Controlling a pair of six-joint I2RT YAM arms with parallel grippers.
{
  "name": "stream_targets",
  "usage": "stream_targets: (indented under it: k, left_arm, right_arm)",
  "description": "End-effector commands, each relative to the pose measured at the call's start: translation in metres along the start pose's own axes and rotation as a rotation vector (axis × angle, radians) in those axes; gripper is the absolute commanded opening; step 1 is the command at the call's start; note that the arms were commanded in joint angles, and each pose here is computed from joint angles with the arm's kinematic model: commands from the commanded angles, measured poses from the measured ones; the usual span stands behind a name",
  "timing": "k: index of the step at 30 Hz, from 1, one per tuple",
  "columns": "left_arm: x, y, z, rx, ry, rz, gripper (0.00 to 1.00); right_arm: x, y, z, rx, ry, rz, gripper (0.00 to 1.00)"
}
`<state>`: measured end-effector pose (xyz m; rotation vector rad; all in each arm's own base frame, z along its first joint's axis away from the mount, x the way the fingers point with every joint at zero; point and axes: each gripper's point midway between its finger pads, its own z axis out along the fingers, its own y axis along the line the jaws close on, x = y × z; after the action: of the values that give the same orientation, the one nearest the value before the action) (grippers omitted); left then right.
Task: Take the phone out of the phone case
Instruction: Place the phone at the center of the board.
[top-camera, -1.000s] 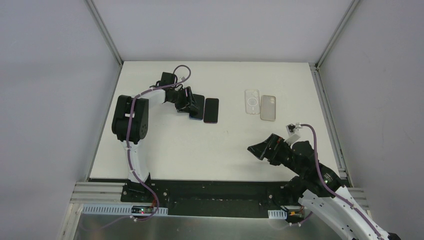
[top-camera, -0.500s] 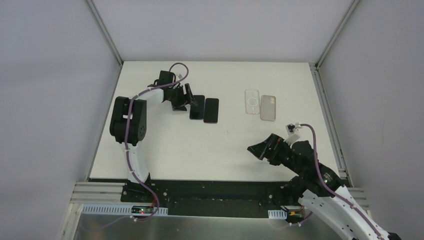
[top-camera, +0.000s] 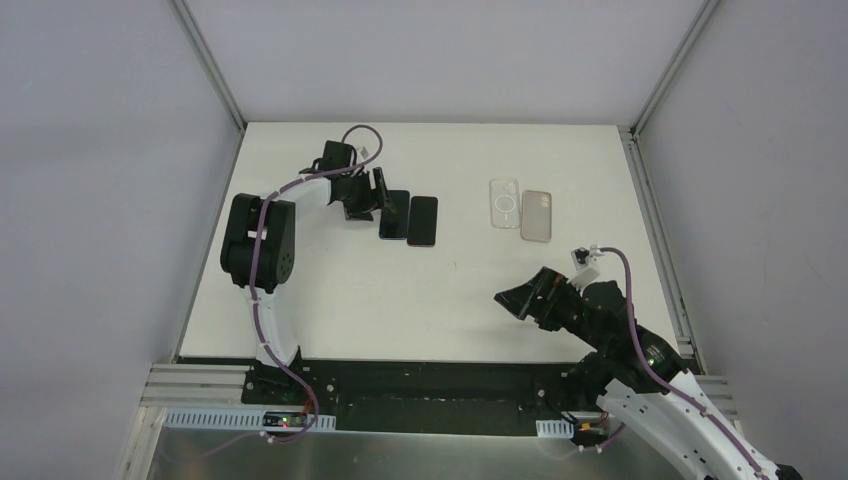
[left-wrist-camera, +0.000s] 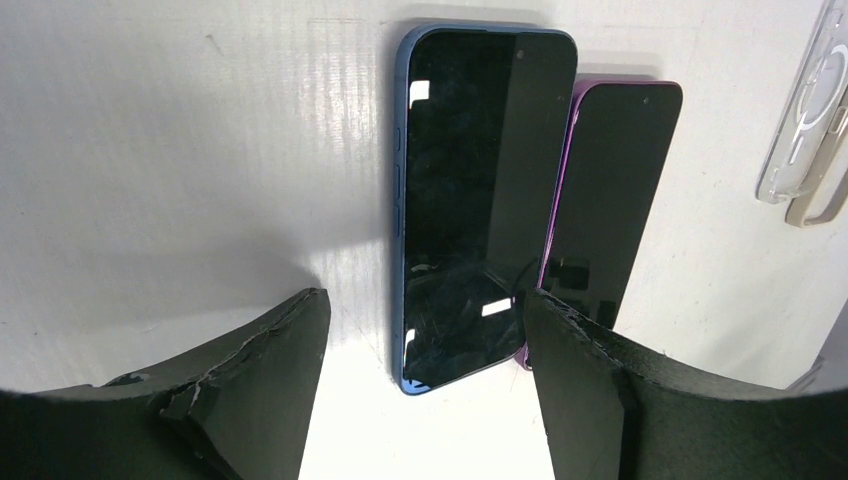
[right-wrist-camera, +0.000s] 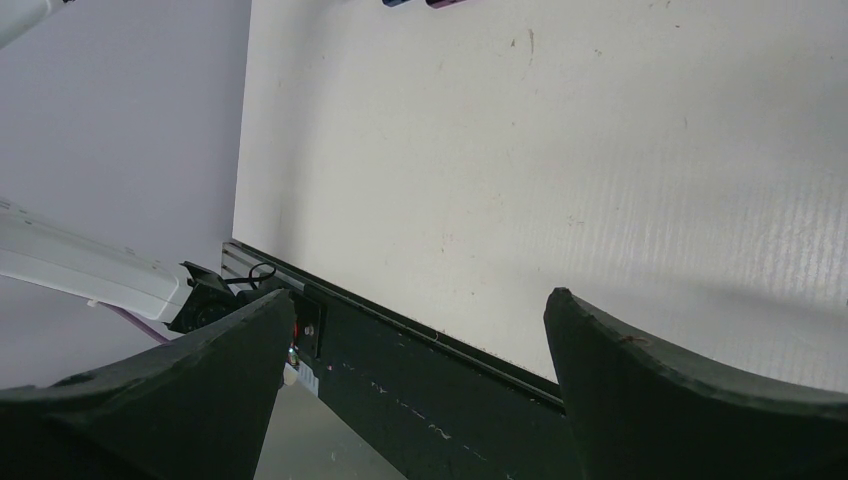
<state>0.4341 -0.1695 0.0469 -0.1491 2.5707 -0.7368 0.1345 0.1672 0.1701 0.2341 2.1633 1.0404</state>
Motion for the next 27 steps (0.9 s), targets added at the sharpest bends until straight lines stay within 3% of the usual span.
stream_targets:
  k: [1, 20, 27]
  left_arm:
    - [-0.004, -0.016, 0.002, 0.016, -0.002, 0.049, 0.72]
    - [0.005, -0.034, 0.001, 0.055, 0.012, 0.088, 0.71]
    - [-0.004, -0.033, -0.016, 0.008, -0.054, 0.106, 0.72]
  right_arm:
    - [-0.006, 0.007, -0.002, -0.014, -0.014, -0.007, 0.99]
    - [-0.002, 0.002, 0.001, -0.005, -0.008, 0.002, 0.99]
    - [-0.005, -0.002, 0.000, 0.013, -0.031, -0.004, 0.99]
